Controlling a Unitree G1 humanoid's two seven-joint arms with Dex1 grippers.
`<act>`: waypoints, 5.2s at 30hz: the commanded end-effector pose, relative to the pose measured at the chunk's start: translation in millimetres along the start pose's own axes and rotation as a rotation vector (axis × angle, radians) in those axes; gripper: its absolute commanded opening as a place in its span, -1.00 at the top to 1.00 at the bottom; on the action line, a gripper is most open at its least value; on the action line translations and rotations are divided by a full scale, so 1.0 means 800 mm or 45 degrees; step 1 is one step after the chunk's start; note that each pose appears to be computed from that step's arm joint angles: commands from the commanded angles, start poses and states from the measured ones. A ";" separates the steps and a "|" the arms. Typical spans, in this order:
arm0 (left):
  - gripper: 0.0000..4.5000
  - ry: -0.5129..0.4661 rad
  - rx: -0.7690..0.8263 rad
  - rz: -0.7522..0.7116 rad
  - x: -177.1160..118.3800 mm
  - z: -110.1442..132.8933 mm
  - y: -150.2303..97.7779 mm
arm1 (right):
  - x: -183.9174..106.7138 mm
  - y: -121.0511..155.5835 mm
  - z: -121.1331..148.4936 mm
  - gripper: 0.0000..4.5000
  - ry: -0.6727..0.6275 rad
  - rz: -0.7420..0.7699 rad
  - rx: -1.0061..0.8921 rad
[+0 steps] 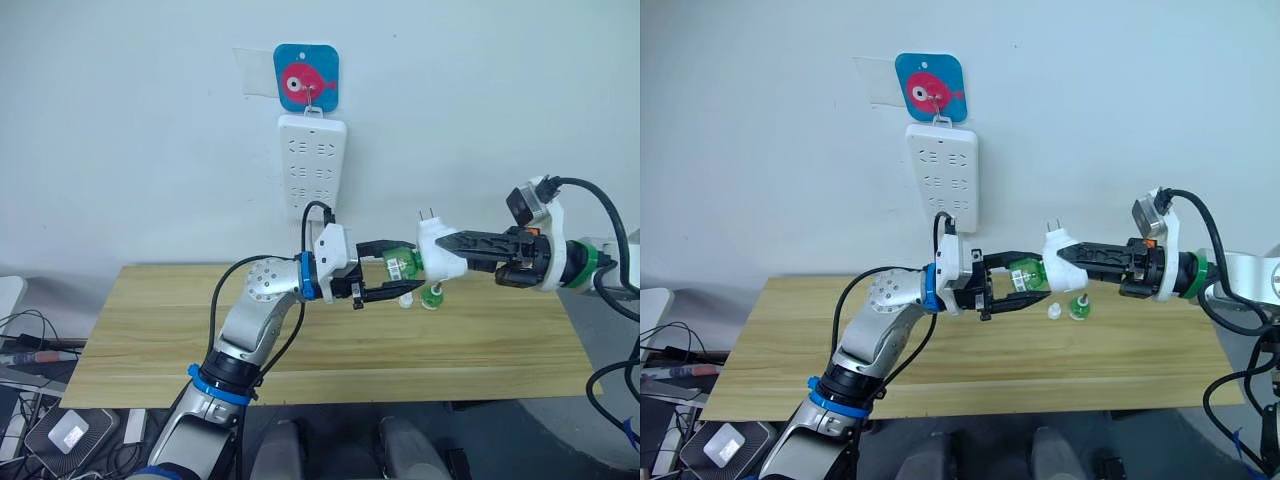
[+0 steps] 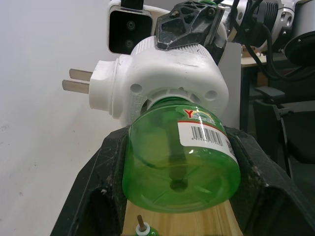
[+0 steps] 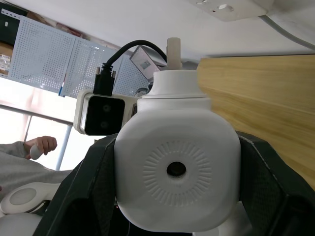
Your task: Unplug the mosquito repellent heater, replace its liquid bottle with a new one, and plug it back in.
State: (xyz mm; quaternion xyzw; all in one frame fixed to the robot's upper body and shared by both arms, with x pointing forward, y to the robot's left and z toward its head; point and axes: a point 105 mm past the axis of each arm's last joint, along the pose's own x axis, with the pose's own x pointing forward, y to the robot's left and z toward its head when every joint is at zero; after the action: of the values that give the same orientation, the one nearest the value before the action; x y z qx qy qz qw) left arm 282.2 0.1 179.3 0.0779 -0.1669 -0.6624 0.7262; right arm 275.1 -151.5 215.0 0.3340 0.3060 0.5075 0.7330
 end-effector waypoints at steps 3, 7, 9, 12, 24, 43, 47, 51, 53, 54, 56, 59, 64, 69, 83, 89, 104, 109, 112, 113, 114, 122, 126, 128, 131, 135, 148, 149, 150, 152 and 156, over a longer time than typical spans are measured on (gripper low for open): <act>-0.01 -0.028 0.018 -0.055 0.012 0.008 -0.009 | 0.018 0.030 -0.011 -0.47 0.084 0.107 -0.114; -0.01 -0.030 0.019 -0.049 0.012 0.009 -0.008 | 0.018 0.031 -0.011 -0.98 0.078 0.119 -0.117; -0.01 -0.034 0.017 -0.040 0.012 0.009 -0.007 | 0.018 0.030 -0.011 -0.98 0.077 0.110 -0.115; -0.01 -0.042 0.012 -0.034 0.012 0.011 -0.007 | 0.017 0.030 -0.013 -0.98 0.088 0.108 -0.113; -0.01 -0.104 -0.048 0.012 0.012 0.023 -0.001 | 0.021 0.023 -0.040 -0.98 0.173 0.128 -0.059; -0.01 -0.072 -0.073 0.030 -0.004 0.023 -0.002 | -0.068 -0.021 -0.032 -0.74 0.136 -0.291 -0.161; -0.01 -0.057 -0.081 0.020 -0.009 0.021 -0.004 | -0.084 -0.023 -0.004 -0.12 0.039 -0.311 -0.190; -0.01 -0.052 -0.084 0.008 -0.009 0.021 -0.004 | -0.078 -0.018 0.002 0.51 0.029 -0.247 -0.184; -0.01 -0.051 -0.085 0.001 -0.009 0.021 -0.005 | -0.069 -0.013 0.006 0.84 0.020 -0.197 -0.183; -0.01 -0.050 -0.087 -0.004 -0.009 0.021 -0.006 | -0.064 -0.009 0.008 0.99 0.019 -0.167 -0.182; -0.01 -0.049 -0.093 -0.016 -0.009 0.021 -0.009 | -0.055 -0.002 0.011 0.99 0.025 -0.116 -0.187; -0.01 -0.047 -0.100 -0.032 -0.009 0.020 -0.014 | -0.044 0.006 0.012 0.99 0.034 -0.064 -0.188; -0.01 -0.051 -0.099 -0.029 -0.008 0.020 -0.017 | -0.032 0.008 0.007 0.99 0.064 -0.037 -0.182; -0.01 -0.051 -0.098 -0.021 -0.007 0.019 -0.016 | -0.031 0.008 0.006 0.99 0.067 -0.037 -0.175; -0.01 -0.057 -0.088 -0.006 -0.004 0.019 -0.014 | -0.021 0.028 0.000 0.99 0.098 0.034 -0.195; -0.01 -0.057 -0.084 0.001 -0.004 0.020 -0.012 | -0.026 0.018 -0.002 0.99 0.090 -0.022 -0.181; -0.01 -0.057 -0.096 -0.030 -0.005 0.023 -0.014 | -0.031 -0.032 0.026 0.99 -0.034 -0.181 -0.151; -0.01 -0.069 -0.117 -0.038 0.000 0.026 -0.015 | 0.004 -0.041 0.036 0.99 -0.070 -0.114 -0.148; -0.01 -0.083 -0.128 -0.002 0.001 0.030 -0.008 | 0.015 -0.036 0.021 0.99 -0.010 -0.056 -0.123; -0.01 -0.085 -0.128 0.010 0.001 0.031 -0.005 | 0.015 -0.035 0.015 0.99 0.011 -0.041 -0.114; -0.01 -0.084 -0.129 0.030 0.000 0.031 -0.002 | 0.014 -0.031 0.004 0.99 0.046 -0.022 -0.102; -0.01 -0.050 -0.130 0.088 -0.009 0.024 0.005 | 0.005 0.003 -0.056 0.99 0.224 0.133 -0.088; -0.01 -0.039 -0.131 0.074 -0.009 0.021 0.002 | 0.004 0.028 -0.052 0.99 0.215 0.199 -0.125; -0.01 -0.030 -0.131 0.066 -0.009 0.019 0.002 | 0.002 0.044 -0.045 0.99 0.208 0.220 -0.150; -0.01 -0.024 -0.131 0.055 -0.009 0.017 0.002 | 0.001 0.059 -0.036 0.99 0.202 0.233 -0.185; -0.01 -0.017 -0.128 0.040 -0.007 0.015 0.001 | 0.009 0.066 -0.020 0.99 0.154 0.244 -0.236; -0.01 -0.002 -0.145 -0.023 -0.005 0.013 -0.013 | 0.049 0.057 0.030 0.99 -0.020 0.047 -0.409; -0.01 -0.005 -0.149 -0.030 -0.006 0.014 -0.014 | 0.049 0.053 0.032 0.99 -0.025 0.020 -0.415; -0.01 -0.007 -0.152 -0.033 -0.006 0.014 -0.015 | 0.049 0.049 0.034 0.99 -0.030 0.000 -0.421; -0.01 -0.009 -0.158 -0.040 -0.006 0.015 -0.018 | 0.050 0.045 0.035 0.99 -0.027 -0.015 -0.432; -0.01 -0.029 -0.174 -0.066 -0.005 0.019 -0.024 | 0.057 0.023 0.031 0.99 0.022 -0.145 -0.512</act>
State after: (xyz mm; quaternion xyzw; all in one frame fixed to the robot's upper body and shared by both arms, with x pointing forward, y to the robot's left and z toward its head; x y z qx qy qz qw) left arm 281.7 13.8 159.6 0.0196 -0.0664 -0.6533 0.7540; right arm 286.7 -102.0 242.3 0.1912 0.2300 0.5521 0.7783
